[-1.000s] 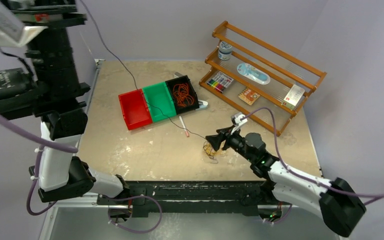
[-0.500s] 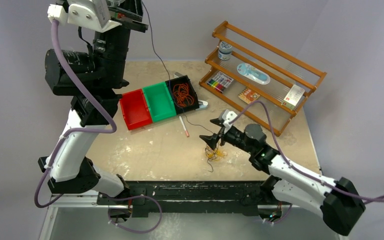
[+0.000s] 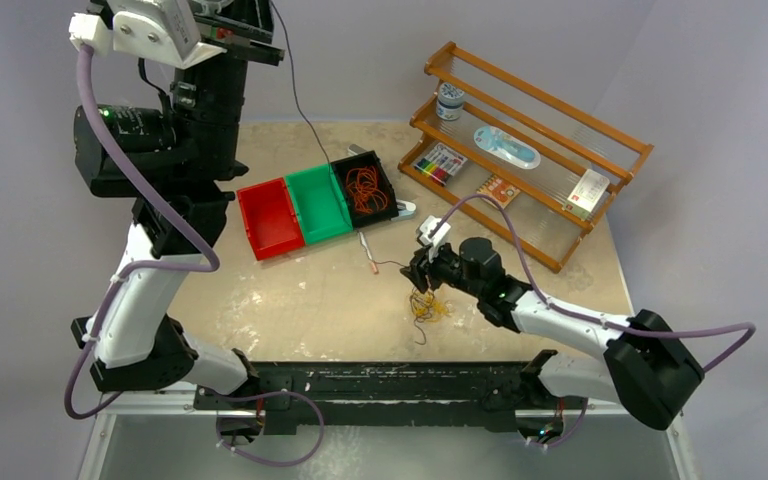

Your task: Untangle the cables

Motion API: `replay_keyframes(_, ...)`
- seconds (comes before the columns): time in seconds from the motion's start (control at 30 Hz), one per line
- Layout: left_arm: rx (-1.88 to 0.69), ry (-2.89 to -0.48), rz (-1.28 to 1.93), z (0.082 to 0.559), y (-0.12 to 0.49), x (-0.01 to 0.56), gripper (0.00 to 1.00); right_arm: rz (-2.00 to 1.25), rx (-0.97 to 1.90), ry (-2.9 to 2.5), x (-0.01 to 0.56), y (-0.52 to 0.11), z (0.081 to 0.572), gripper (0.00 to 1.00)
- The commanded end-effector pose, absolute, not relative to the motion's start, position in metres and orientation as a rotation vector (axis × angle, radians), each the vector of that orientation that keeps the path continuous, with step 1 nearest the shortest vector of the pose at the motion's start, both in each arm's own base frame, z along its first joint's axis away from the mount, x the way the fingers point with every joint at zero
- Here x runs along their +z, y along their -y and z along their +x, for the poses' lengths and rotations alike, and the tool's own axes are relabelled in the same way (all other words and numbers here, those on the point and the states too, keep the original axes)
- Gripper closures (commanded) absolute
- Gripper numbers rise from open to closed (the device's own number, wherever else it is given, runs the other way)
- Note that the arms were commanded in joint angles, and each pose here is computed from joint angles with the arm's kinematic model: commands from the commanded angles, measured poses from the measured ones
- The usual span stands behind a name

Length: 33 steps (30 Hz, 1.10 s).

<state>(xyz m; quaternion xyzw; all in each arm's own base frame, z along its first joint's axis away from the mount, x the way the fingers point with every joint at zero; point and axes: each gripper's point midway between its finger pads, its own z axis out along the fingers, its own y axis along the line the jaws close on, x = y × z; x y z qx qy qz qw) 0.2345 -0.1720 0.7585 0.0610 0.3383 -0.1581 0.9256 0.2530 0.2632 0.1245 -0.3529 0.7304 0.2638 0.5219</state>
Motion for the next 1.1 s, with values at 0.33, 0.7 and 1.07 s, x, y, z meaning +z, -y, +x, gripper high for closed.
replay_keyframes(0.33, -0.191, -0.862, -0.075, 0.252, 0.126, 0.717, 1.0, -0.628, 0.596, -1.704, 0.183, -0.264, 0.284, 0.99)
replay_keyframes(0.7, -0.284, -1.282, -0.147, 0.37, 0.171, 0.52, 1.0, -0.484, 0.648, -1.765, 0.249, -0.238, 0.259, 1.0)
replay_keyframes(1.07, -0.447, -1.625, -0.085, 0.394, 0.228, 0.346, 1.0, -0.336, 0.601, -1.884, 0.282, -0.208, 0.245, 1.0)
